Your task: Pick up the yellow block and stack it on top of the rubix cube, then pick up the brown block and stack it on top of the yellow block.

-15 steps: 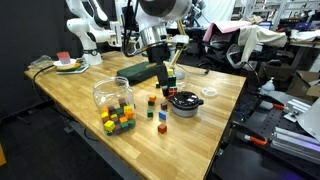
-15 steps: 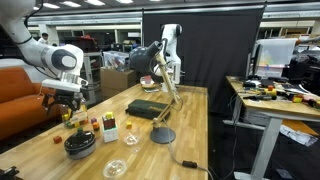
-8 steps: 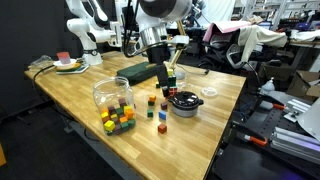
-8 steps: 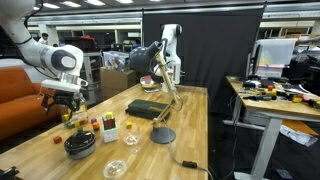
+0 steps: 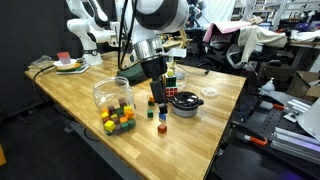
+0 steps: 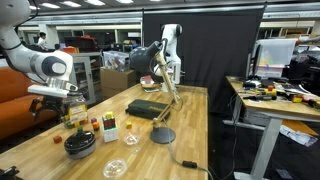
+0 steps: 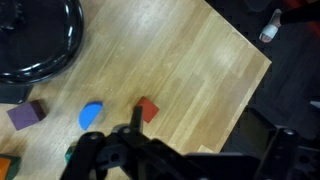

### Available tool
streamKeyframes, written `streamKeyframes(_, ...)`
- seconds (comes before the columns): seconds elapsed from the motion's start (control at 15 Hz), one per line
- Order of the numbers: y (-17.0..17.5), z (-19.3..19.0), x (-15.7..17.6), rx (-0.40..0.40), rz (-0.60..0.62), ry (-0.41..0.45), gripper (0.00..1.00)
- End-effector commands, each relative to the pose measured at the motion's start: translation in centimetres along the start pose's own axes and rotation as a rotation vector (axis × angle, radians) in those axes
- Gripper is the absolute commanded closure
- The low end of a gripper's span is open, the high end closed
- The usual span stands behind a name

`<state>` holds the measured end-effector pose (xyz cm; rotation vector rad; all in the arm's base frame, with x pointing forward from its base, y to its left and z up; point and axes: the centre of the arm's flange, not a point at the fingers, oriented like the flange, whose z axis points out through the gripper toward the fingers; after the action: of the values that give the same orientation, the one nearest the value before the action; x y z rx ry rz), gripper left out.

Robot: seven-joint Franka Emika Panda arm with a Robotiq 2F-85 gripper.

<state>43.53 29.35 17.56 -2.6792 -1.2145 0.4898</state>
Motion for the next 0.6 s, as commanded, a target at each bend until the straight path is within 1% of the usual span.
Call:
streamKeyframes(0.0, -1.0, 2.0, 0.5, -0.019, 0.060, 0.009, 0.00)
streamKeyframes(0.33, 0.0, 3.2, 1.1, -0.033, 0.194, 0.021, 0.00)
streamKeyframes(0.4, -0.2, 3.2, 0.8, -0.009, 0.151, 0.007, 0.00)
streamKeyframes(0.53, 0.1, 3.2, 0.8, -0.011, 0.178, 0.010, 0.00)
